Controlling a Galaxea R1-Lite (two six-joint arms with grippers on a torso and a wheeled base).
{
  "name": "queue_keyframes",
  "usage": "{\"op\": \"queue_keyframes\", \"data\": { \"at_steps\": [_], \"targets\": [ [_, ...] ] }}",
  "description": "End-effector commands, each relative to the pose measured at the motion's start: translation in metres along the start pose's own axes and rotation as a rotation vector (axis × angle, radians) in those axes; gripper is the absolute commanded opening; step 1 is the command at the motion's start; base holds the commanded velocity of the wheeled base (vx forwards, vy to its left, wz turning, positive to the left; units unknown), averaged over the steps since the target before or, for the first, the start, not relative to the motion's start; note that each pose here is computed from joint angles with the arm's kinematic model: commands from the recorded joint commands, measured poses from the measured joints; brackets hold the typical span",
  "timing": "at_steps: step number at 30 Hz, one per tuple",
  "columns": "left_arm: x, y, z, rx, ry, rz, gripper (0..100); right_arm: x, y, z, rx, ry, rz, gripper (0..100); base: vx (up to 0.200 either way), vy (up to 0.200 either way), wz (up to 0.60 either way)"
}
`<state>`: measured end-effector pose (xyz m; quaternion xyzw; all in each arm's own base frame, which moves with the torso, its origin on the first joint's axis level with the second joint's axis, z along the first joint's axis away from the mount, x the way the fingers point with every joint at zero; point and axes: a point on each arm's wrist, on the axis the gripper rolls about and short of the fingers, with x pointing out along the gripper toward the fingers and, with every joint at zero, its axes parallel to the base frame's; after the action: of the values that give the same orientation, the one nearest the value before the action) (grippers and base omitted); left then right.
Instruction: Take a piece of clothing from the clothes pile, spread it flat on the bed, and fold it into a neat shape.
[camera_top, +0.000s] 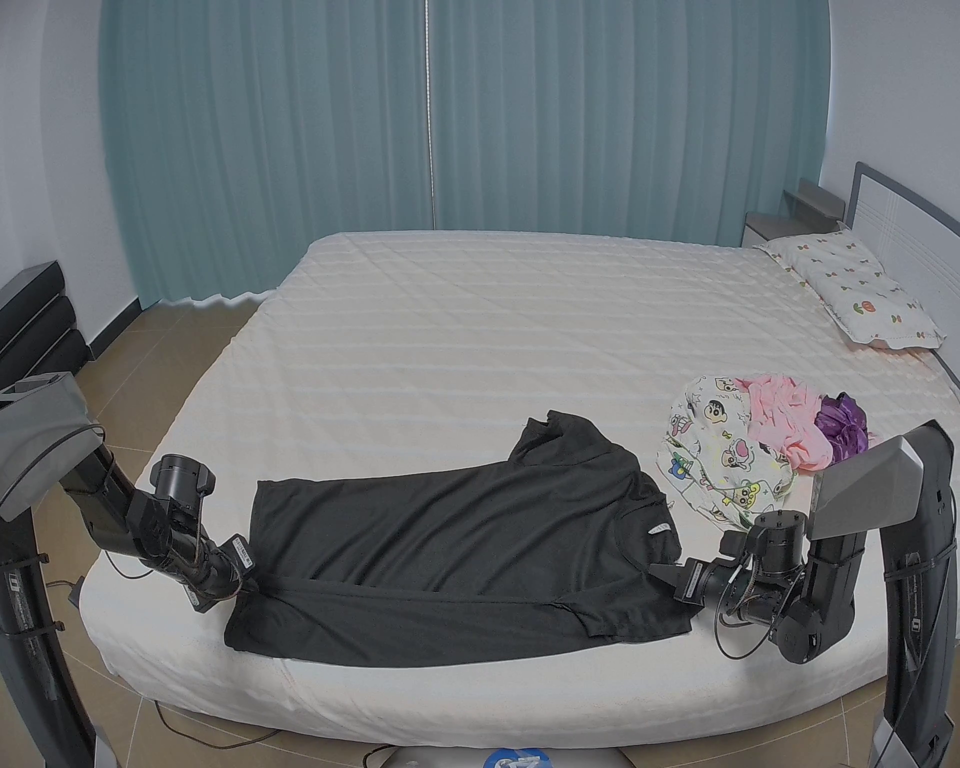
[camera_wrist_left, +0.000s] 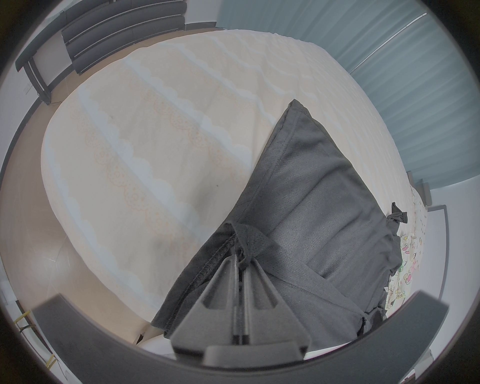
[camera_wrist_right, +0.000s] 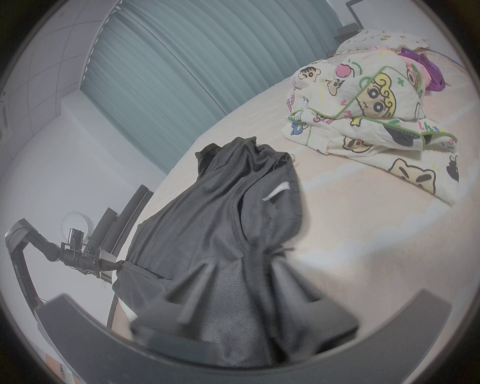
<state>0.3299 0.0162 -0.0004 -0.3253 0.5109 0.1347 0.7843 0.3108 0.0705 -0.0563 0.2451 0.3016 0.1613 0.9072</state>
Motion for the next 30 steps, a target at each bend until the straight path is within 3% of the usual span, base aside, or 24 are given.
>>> {"op": "queue_keyframes", "data": {
  "at_steps": [1,12,17,30],
  "targets": [
    [0.001,0.001,0.0,-0.002,0.003,0.003,0,-0.001,-0.003,-0.002,0.004,0.0,-0.005,0,0.0,0.0,0.0],
    [0.002,0.001,-0.001,-0.003,0.007,0.006,0,-0.013,0.005,0.023,0.043,-0.108,0.035,0,0.0,0.0,0.0],
    [0.002,0.001,-0.001,-0.003,0.007,0.006,0,-0.014,0.008,0.03,0.088,-0.13,0.049,0,0.0,0.0,0.0],
    [0.002,0.002,-0.002,-0.005,0.009,0.008,0,-0.001,0.001,0.033,0.097,-0.154,0.042,0,0.0,0.0,0.0]
  ]
}}
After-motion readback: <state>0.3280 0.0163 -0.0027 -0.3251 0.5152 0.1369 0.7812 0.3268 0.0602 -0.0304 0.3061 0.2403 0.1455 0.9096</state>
